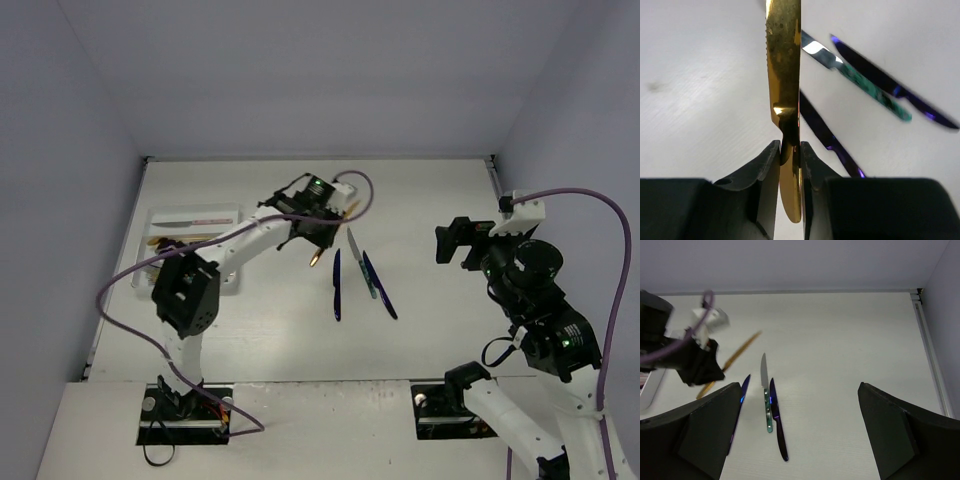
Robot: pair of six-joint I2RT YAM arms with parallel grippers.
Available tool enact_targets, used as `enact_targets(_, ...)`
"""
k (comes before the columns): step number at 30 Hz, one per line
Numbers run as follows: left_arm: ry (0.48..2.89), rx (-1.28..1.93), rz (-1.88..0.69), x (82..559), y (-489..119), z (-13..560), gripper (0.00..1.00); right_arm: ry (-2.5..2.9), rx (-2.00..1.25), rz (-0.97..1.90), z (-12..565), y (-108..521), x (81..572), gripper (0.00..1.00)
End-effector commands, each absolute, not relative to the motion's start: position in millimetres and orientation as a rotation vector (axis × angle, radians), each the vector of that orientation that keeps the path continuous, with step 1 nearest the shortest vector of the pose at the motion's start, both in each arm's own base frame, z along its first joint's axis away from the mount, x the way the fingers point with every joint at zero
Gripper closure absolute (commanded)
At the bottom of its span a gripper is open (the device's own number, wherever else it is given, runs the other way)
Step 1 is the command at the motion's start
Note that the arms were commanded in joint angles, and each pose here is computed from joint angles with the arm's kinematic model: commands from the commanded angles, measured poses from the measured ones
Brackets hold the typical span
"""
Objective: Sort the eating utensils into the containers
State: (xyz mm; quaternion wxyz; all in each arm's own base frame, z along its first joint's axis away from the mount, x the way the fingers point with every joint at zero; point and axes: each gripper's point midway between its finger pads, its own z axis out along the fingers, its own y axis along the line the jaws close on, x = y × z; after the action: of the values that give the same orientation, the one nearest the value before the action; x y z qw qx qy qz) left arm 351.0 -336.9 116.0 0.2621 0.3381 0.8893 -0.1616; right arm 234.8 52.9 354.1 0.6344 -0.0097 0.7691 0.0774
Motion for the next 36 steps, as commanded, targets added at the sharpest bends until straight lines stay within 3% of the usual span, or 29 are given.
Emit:
enact_targets(1,2.262,0.24,-0.546,412.2,-279.7,198.2,1.0,1.703,-0.01,0.144,373.1,49.8,247.4,0.0)
enact_targets(7,2.071,-0.673,-0.535,448.4,-145.8,220.2,1.0,1.729,-0.003,0.125,364.8,49.1,252.9,0.0)
enact_targets(16,1.732,-1.453,-0.471,452.6,-39.4,204.6,1.0,1.756,0.012,0.091,352.8,45.0,256.4,0.0)
enact_targets(24,1.547,-1.815,-0.513,475.7,7.5,154.6,1.0,1.773,0.017,0.049,344.4,39.8,257.9,0.0)
enact_targets(36,1.507,-1.978,-0.514,514.2,33.7,104.8,0.98,1.802,0.027,0.001,333.5,34.8,262.7,0.0)
